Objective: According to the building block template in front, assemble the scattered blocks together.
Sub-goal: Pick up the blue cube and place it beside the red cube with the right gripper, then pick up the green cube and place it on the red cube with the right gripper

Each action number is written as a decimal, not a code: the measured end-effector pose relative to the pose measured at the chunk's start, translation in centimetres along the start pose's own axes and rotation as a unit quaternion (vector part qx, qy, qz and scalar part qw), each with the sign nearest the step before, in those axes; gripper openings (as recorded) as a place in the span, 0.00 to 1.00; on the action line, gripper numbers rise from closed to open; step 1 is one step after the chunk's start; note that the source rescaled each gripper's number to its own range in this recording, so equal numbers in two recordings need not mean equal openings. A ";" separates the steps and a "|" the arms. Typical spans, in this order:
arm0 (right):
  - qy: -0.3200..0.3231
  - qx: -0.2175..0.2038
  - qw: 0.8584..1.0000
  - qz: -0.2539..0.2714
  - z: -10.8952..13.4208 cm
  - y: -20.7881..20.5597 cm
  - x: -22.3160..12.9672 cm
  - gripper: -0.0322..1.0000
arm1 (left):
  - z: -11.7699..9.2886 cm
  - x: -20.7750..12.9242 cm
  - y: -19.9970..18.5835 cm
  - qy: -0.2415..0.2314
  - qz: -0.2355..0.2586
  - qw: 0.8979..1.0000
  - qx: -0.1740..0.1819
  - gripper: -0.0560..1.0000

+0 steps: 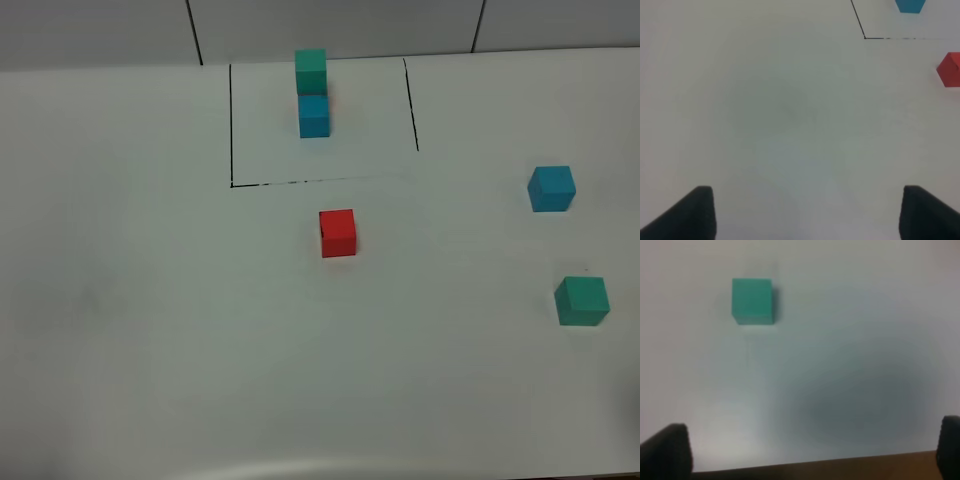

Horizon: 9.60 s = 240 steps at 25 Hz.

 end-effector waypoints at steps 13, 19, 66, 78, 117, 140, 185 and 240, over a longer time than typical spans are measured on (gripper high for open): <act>-0.018 0.065 0.995 0.079 4.8 10.2 10.0 1.00 | 0.0 0.0 0.0 0.000 0.000 1.000 0.000 0.71; -0.064 0.062 0.991 0.103 7.6 16.3 14.6 1.00 | 0.0 0.0 0.0 0.000 0.000 1.000 0.000 0.71; -0.578 0.154 0.780 0.182 20.1 24.1 11.2 0.04 | 0.0 0.0 0.0 0.000 0.000 1.000 0.000 0.71; -0.688 0.170 0.680 0.188 25.1 27.0 8.6 0.04 | 0.0 0.0 0.0 0.000 0.000 1.000 0.000 0.71; -0.690 0.183 0.682 0.157 29.1 28.4 6.8 0.04 | 0.0 0.0 0.0 0.000 0.000 1.000 0.000 0.71; -0.269 0.003 0.940 0.210 12.8 22.4 10.4 0.99 | 0.0 0.0 0.0 0.000 0.000 1.000 0.000 0.71; -0.611 0.130 0.776 0.088 23.5 14.4 11.8 0.05 | 0.0 0.0 0.0 0.000 0.000 1.000 0.000 0.71; -0.689 0.194 0.691 0.103 33.9 22.2 8.3 0.05 | 0.0 0.0 0.0 0.000 0.000 1.000 0.000 0.71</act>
Point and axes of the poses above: a point on each arm's last joint axis where the gripper is mounted, y pointing out along that axis toward the gripper, z along the wrist's bending axis when the last joint is at zero, x = y × z, the point moved 7 cm from there along y, pointing out along that axis toward the gripper, and after that the axes turned 7 degrees about y, right-handed, at the moved point
